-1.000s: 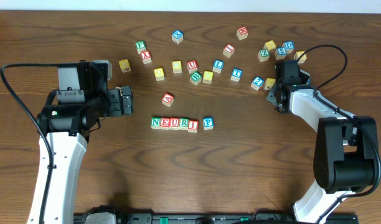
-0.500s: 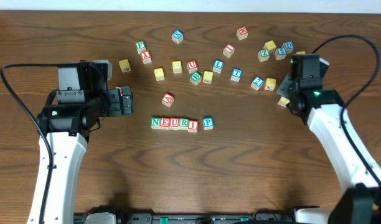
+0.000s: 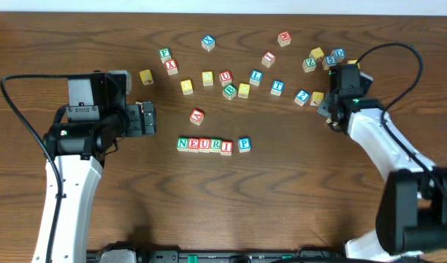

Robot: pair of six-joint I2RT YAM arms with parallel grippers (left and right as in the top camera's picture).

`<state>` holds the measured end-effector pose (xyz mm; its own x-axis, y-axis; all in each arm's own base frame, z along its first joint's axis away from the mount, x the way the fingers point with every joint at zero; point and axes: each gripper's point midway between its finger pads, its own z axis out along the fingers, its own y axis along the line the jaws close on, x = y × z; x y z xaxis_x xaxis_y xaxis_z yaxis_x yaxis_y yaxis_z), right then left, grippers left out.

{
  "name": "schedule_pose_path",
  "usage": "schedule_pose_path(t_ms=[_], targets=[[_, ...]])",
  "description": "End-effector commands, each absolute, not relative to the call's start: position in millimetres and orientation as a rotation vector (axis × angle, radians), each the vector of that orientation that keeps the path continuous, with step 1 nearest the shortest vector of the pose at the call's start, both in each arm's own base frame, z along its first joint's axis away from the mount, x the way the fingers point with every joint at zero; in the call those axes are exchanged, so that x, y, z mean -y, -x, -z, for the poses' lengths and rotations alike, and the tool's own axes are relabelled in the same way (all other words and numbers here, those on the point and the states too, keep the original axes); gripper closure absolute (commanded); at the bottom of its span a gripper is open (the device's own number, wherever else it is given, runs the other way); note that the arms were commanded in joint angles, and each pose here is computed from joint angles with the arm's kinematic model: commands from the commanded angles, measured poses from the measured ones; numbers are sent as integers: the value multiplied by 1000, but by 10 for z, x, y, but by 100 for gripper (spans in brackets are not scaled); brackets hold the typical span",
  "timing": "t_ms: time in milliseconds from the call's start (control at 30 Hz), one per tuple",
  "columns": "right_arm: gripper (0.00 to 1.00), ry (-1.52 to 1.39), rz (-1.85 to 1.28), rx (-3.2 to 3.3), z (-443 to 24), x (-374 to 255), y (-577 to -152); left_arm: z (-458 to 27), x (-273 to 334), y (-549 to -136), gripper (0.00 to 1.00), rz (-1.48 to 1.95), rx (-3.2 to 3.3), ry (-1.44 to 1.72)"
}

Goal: Spell out NEURIPS
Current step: 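Lower the right gripper around the yellow S block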

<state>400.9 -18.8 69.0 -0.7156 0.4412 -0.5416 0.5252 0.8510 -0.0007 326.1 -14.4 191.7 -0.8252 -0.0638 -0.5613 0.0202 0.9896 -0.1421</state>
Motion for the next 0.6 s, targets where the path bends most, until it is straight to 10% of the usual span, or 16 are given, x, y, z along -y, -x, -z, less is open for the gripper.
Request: schedule_pose_path(t_ms=[0,567], targets=[[53,-694,229,-2513,-513,172,-4056,-2009,116,-3297,2,173,-2511,23],[50,-695,252,-2542,-271,178,-4084,-2009,116,-3297,2,173,-2511,23]])
